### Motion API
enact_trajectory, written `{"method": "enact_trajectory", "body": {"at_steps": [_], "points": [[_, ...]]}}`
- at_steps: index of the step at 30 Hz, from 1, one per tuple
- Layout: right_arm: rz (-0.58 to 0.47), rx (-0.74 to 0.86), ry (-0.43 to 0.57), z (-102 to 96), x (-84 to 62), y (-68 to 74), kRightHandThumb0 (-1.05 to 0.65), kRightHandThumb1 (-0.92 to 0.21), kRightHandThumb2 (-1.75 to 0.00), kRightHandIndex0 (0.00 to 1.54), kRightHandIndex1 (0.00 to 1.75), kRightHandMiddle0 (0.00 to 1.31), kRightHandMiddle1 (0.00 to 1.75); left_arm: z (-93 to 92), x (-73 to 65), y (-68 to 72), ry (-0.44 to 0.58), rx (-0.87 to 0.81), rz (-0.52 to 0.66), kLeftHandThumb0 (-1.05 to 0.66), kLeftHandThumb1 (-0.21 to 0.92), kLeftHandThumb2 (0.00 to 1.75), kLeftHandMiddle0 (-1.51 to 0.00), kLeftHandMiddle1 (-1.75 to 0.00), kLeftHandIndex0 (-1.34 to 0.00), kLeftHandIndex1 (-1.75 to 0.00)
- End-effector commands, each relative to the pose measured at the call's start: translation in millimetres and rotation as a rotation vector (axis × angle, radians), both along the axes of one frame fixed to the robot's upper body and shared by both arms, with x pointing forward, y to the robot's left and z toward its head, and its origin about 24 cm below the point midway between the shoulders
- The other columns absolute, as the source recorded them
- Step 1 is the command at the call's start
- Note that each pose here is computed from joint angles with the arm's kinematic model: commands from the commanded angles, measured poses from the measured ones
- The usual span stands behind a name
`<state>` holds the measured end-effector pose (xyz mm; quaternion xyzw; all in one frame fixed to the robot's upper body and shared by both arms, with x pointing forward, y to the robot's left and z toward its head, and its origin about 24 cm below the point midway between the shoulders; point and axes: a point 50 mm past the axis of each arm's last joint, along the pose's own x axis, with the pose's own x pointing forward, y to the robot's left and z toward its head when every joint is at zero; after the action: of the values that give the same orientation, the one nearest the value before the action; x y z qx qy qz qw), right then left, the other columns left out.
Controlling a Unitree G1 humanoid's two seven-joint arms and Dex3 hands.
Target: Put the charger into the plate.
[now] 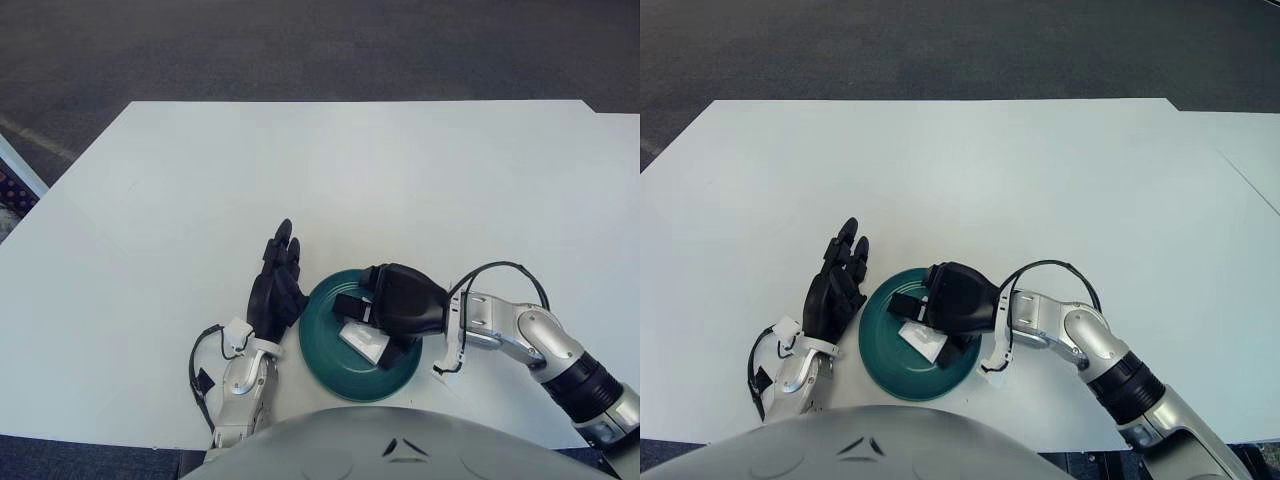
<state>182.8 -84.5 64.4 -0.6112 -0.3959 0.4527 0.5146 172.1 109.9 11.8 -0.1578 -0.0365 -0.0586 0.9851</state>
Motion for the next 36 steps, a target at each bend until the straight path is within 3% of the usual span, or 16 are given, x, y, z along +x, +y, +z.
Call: {"method": "enact_trajectory", "body": {"at_steps": [1,4,7,9,10,11,12,14,15,18,24,36], "points": [[-0.025,-0.005,-0.007,0.0,-4.2,2.2,-0.57,-0.92,-0.68,0.88,1.75,0.75,1.75,-0.3,0.0,-2.2,0.0,0.005,0.011,-0.98,0.92,1.08,0.0,0.0,0.0,-0.21],[-0.051,-0.023,0.009,-0.9,-9.3,4.7,-0.63,-0.92,-0.68,0.77,1.75,0.48,1.75,-0.5,0.3,-1.4,0.001,0.023,0.018,-0.98,0.92,1.08,0.0,0.0,0.0,-0.2],[-0.055,-0.051,0.018,-0.8,-19.0,4.9,-0.71,-0.92,-0.7,0.66,1.75,0.35,1.75,-2.5,0.3,4.5,0.014,0.047,0.036,-0.97,0.92,1.08,0.0,0.0,0.0,-0.19],[-0.051,-0.076,0.012,3.7,-26.1,6.2,-0.77,-0.92,-0.75,0.35,1.75,0.2,1.75,-5.6,1.2,8.4,0.028,0.056,0.046,-0.97,0.92,1.09,0.0,0.0,0.0,-0.19],[-0.046,-0.097,0.004,9.0,-30.1,8.0,-0.8,-0.92,-0.77,0.28,1.58,0.16,1.63,-6.7,1.7,9.1,0.037,0.059,0.054,-0.97,0.92,1.09,0.0,0.0,0.0,-0.18],[-0.045,-0.111,-0.001,12.7,-32.4,9.5,-0.85,-0.92,-0.82,0.23,1.17,0.1,1.31,-7.5,2.1,9.4,0.042,0.06,0.058,-0.97,0.92,1.09,0.0,0.0,0.0,-0.18],[-0.046,-0.158,-0.006,19.7,-33.2,11.9,-0.88,-0.92,-0.85,0.24,0.84,0.07,1.1,-8.5,2.9,10.2,0.045,0.062,0.068,-0.97,0.92,1.09,0.0,0.0,0.0,-0.17],[-0.051,-0.224,-0.009,27.8,-32.9,14.4,-0.93,-0.92,-0.92,0.22,0.47,0.03,0.79,-9.6,3.8,10.9,0.044,0.065,0.08,-0.97,0.92,1.08,0.0,0.0,0.0,-0.17],[-0.053,-0.246,-0.009,30.2,-32.6,15.1,-0.94,-0.92,-0.95,0.21,0.33,0.02,0.66,-9.9,4.1,11.1,0.043,0.066,0.082,-0.98,0.92,1.08,0.0,0.0,0.0,-0.16],[-0.064,-0.333,-0.01,31.6,-30.7,15.3,-0.98,-0.92,-1.0,0.17,0.14,0.01,0.45,-11.5,5.3,11.8,0.038,0.068,0.088,-0.98,0.92,1.08,0.0,0.0,0.0,-0.14],[-0.075,-0.41,0.006,33.2,-29.7,15.7,-1.04,-0.92,-1.07,0.11,0.02,0.0,0.19,-13.5,6.5,13.2,0.032,0.059,0.093,-0.99,0.92,1.08,0.0,0.0,0.0,-0.1],[-0.096,-0.403,-0.002,38.4,-26.3,17.1,-1.05,-0.92,-1.1,0.1,0.01,0.0,0.01,-15.2,4.4,13.1,0.03,0.074,0.077,-0.99,0.92,1.12,0.0,0.0,0.0,-0.08]]}}
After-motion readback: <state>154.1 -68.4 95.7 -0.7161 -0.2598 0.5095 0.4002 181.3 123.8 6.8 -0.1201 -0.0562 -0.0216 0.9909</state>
